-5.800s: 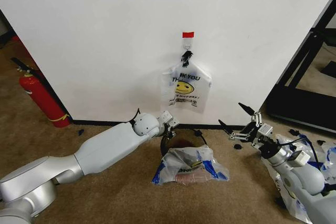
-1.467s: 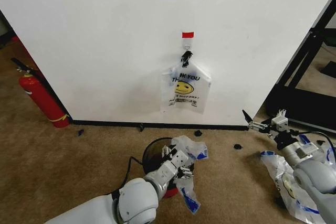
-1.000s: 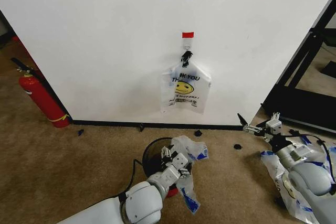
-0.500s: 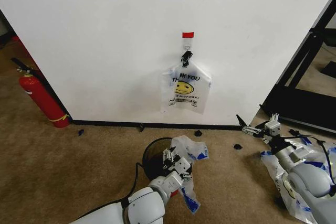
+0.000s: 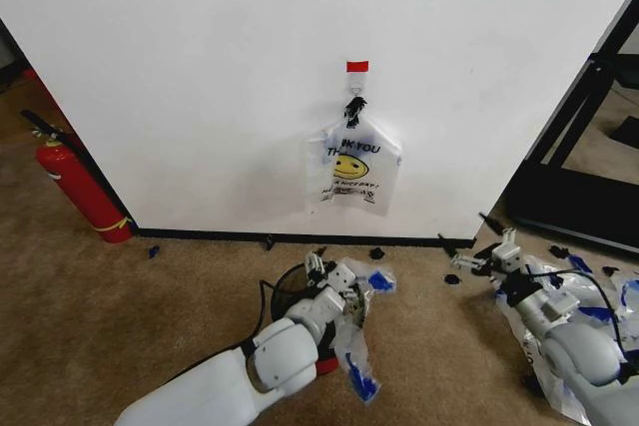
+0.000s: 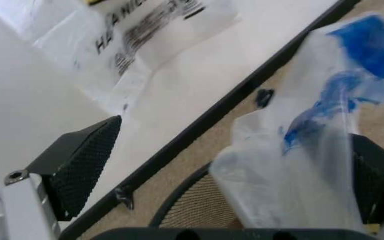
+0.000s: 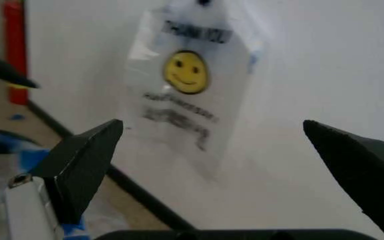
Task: Pick up the garbage bag from the wall and place it over the trash bin.
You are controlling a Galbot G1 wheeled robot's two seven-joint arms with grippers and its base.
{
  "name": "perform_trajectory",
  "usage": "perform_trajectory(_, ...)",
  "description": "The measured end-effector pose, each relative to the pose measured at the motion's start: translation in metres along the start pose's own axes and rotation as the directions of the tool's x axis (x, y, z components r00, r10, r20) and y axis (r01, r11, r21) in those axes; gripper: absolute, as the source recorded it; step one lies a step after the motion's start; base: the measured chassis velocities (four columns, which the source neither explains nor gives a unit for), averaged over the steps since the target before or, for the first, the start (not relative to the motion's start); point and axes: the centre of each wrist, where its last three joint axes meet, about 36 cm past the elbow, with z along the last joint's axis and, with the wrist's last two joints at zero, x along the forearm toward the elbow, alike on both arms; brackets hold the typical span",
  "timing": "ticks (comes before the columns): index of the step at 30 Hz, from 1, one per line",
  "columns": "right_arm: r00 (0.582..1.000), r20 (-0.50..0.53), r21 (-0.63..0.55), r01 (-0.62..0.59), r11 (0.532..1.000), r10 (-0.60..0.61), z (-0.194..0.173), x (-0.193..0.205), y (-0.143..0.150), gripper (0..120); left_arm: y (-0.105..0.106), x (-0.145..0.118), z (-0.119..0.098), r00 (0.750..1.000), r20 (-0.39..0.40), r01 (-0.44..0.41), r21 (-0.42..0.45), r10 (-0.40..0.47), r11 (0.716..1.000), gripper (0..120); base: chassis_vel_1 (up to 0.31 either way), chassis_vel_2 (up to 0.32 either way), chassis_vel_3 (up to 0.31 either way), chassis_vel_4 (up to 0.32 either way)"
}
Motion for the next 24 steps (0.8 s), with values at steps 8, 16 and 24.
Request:
perform_trajectory(8, 0.992, -0.044, -0.169, 0.106, 0.98, -0.115, 0.018, 0.004, 0.022, 100, 0.016, -0.014, 0.016, 0.998, -0.044, 0.055, 0.001, -0.055, 0.999, 100, 0.0, 0.0, 0.0, 0.0)
perform_trajectory(16, 0.98, -0.158, -0.315, 0.069, 0.947, -0.124, 0.04, 0.004, 0.057, 100, 0.028, -0.023, 0.033, 0.991, -0.076, 0.107, -0.004, -0.107, 0.994, 100, 0.0, 0.0, 0.0, 0.0)
perform_trajectory(24, 0.974, -0.209, -0.507, -0.028, 0.861, -0.092, 0.035, -0.012, 0.109, 100, 0.033, -0.021, 0.045, 0.987, -0.091, 0.13, -0.013, -0.131, 0.991, 100, 0.0, 0.0, 0.0, 0.0)
